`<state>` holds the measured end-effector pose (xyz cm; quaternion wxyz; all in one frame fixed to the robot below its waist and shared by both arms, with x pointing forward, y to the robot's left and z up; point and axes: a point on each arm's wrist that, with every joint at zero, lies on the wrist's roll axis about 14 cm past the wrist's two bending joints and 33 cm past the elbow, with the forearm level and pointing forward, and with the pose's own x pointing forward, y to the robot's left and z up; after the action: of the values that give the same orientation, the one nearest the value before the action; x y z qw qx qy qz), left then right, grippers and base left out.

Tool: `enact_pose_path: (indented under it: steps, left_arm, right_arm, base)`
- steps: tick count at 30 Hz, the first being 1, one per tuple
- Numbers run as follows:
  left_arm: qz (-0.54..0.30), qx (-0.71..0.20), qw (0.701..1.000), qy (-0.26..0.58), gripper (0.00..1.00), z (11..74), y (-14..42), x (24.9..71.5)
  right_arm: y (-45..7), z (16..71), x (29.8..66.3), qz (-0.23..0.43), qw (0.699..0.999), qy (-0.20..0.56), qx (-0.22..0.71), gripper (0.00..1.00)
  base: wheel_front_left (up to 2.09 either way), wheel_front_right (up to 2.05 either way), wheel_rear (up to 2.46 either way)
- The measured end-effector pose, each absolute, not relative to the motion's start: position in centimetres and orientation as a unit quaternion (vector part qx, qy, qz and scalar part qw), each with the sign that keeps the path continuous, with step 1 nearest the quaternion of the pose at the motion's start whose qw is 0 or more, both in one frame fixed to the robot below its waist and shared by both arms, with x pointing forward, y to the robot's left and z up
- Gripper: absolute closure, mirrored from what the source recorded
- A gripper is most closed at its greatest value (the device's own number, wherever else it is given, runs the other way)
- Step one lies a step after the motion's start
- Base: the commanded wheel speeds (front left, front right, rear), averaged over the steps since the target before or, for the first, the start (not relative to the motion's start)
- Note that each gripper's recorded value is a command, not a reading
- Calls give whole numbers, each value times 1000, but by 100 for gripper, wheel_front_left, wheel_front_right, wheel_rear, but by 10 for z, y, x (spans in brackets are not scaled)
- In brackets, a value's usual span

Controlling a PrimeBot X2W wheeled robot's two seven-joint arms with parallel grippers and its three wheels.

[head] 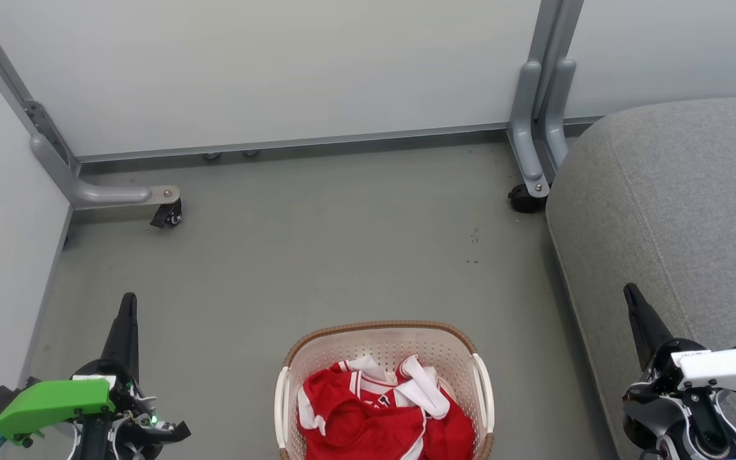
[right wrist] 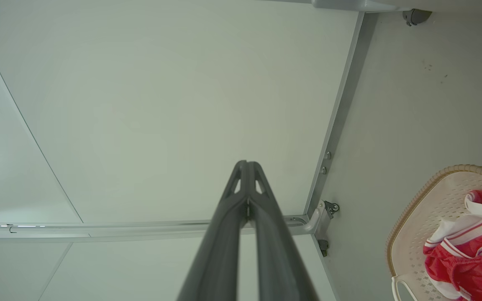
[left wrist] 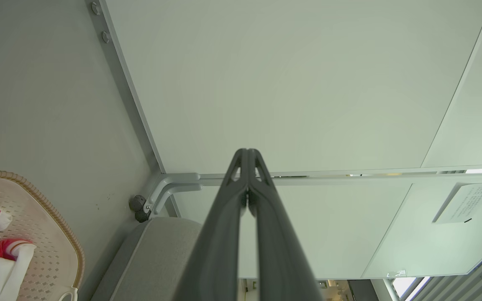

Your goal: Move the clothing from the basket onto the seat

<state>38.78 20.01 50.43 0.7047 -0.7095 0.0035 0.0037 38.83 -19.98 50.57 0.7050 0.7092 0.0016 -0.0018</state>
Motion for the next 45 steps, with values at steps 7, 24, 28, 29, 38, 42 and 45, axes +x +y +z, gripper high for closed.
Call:
enact_pose_path:
  steps: [7, 24, 28, 29, 38, 42, 45]
  left_arm:
    - [4, -709, 705, 3, 100, 504, 200, 388]
    - [15, -711, 702, 14, 0, 494, 199, 384]
    - [35, -714, 699, 37, 0, 474, 196, 374]
    - [35, -714, 699, 38, 0, 473, 194, 374]
    - [29, -684, 728, 39, 0, 477, 185, 376]
    - [26, -659, 751, 38, 0, 478, 184, 377]
    - [23, -634, 772, 38, 0, 479, 182, 377]
  right_arm:
    - [-200, 506, 388, -2, 705, 2, 709, 100]
    - [-198, 495, 384, -13, 702, 12, 712, 0]
    - [-195, 475, 375, -34, 697, 34, 716, 0]
    - [-194, 474, 374, -35, 697, 34, 716, 0]
    - [-187, 473, 375, -35, 725, 38, 687, 0]
    - [-187, 473, 375, -37, 749, 39, 660, 0]
    - [-189, 473, 376, -39, 771, 37, 635, 0]
  base:
    - [0, 0, 0]
    - [0, 0, 0]
    - [0, 0, 0]
    - [0, 0, 0]
    - [0, 0, 0]
    - [0, 0, 0]
    - [0, 0, 0]
